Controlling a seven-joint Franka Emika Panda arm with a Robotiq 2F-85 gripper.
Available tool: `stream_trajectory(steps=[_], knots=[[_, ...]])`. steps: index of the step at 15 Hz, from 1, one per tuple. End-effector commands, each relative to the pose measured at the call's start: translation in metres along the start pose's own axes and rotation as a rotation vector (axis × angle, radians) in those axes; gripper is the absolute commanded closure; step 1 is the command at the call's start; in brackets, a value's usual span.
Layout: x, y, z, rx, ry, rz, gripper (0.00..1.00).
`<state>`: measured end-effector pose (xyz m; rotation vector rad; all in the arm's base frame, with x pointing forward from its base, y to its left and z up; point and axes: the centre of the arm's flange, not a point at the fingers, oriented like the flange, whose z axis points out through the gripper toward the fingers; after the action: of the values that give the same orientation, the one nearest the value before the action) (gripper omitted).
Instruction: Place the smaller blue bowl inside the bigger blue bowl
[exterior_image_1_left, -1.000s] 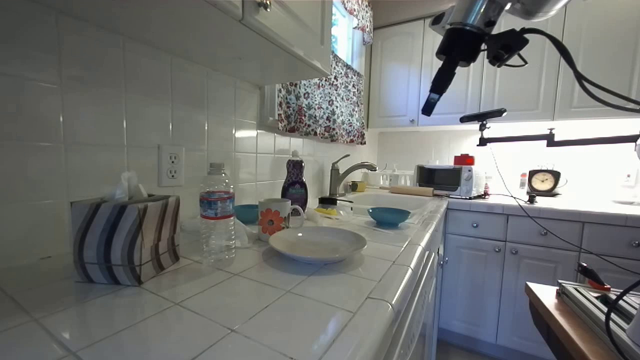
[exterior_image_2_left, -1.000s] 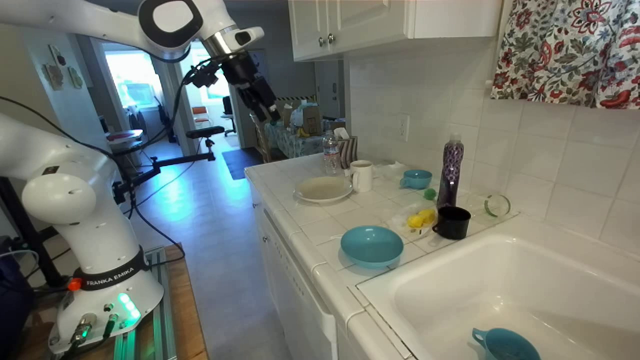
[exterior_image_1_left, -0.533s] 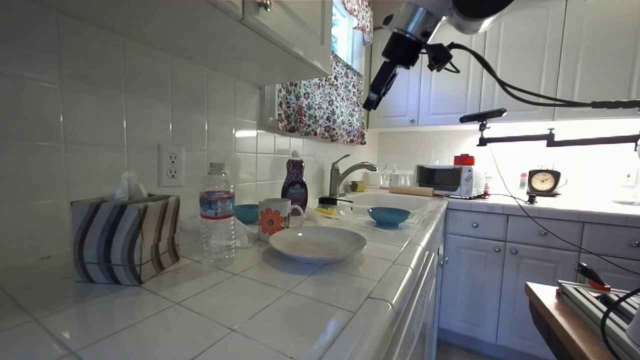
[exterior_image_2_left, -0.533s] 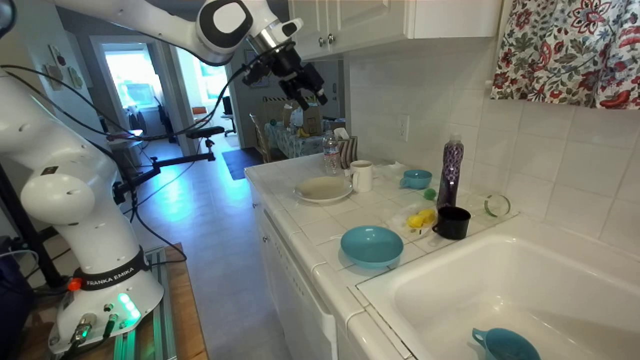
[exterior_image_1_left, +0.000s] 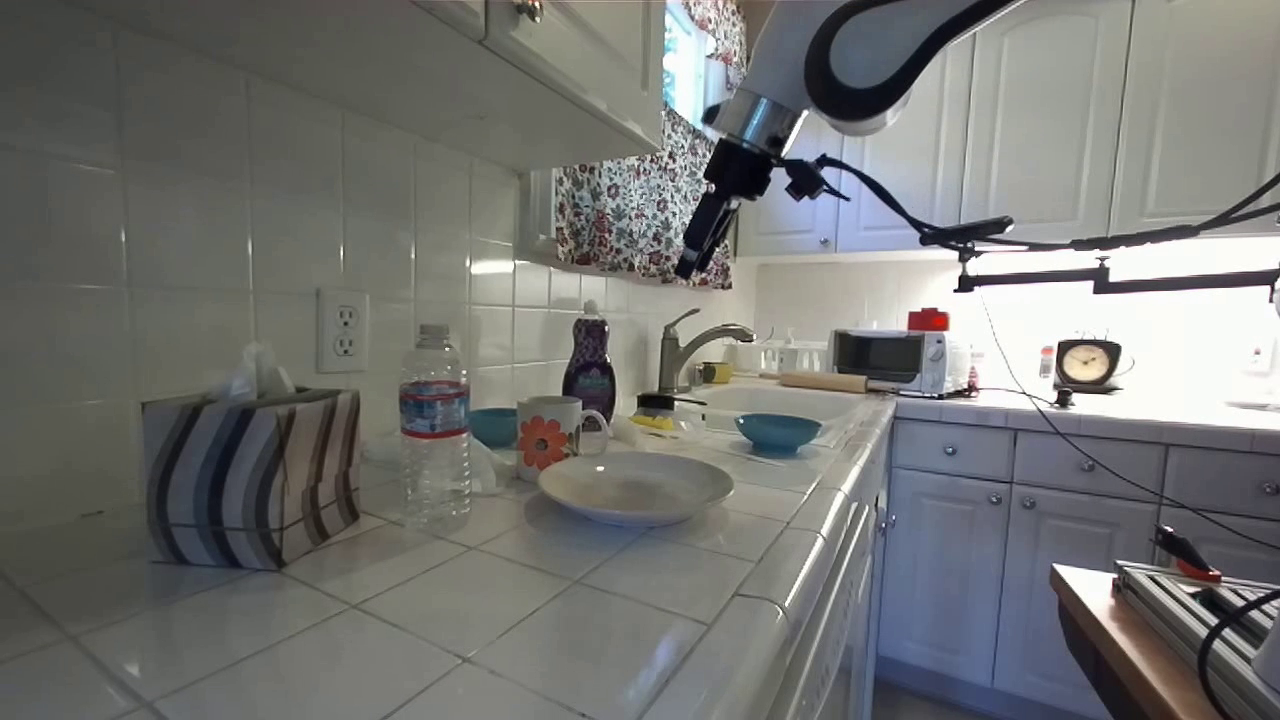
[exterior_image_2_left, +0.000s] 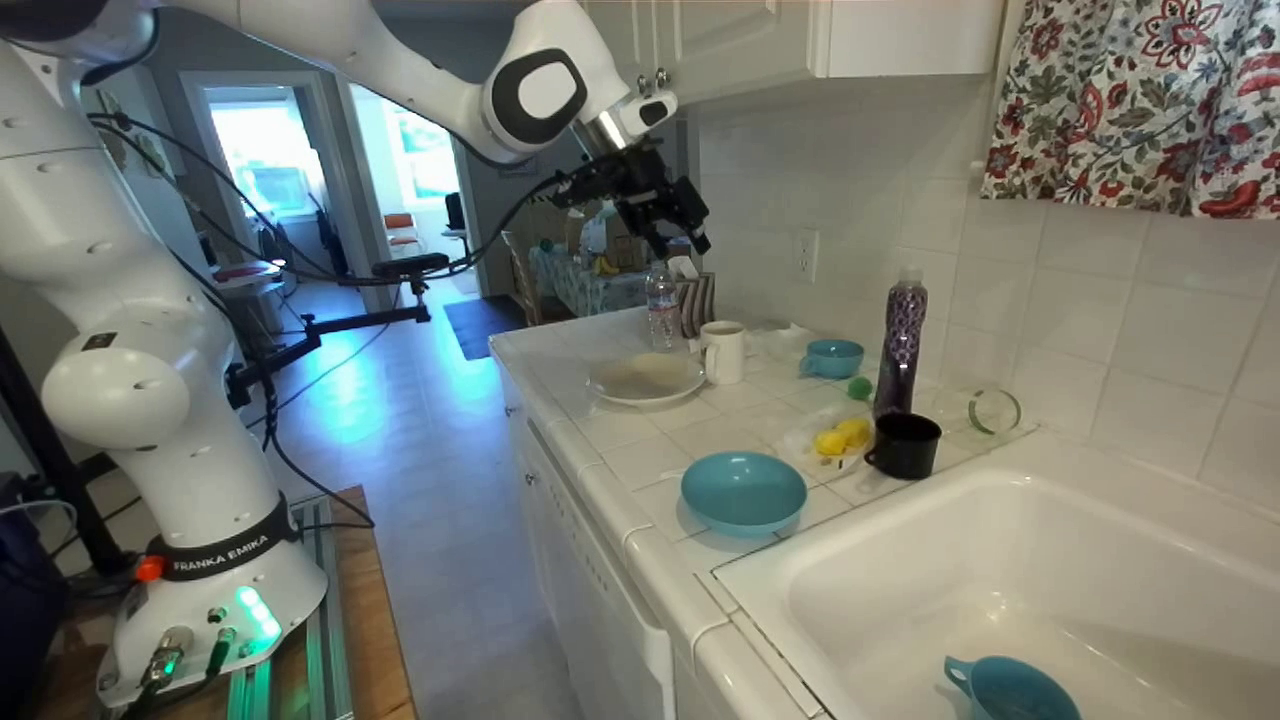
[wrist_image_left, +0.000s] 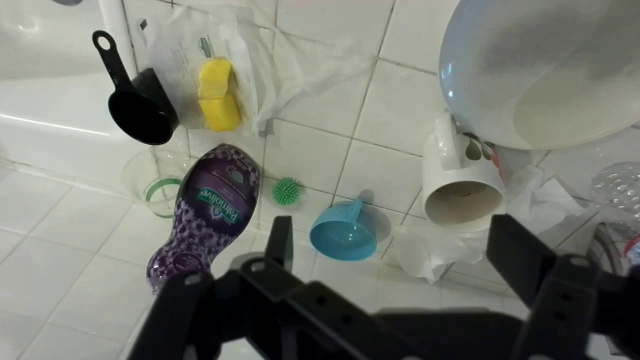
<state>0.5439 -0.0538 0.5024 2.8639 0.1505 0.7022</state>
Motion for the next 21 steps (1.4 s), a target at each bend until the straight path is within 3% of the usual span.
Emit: stream_trajectory(steps=[1,3,4,9,11,21], knots=[[0.02,0.002,0.04,-0.029,-0.018,0.015,0.0],[0.022,0.006,0.057,-0.025,-0.051,0.04,0.0],[0.007,0.001,0.042,0.0,-0.04,0.022,0.0],[0.008,0.001,0.047,0.0,-0.046,0.023,0.0],[0.012,0.001,0.066,0.006,-0.074,0.031,0.0],[0.032,0.036,0.173,-0.047,-0.029,0.109,0.0]])
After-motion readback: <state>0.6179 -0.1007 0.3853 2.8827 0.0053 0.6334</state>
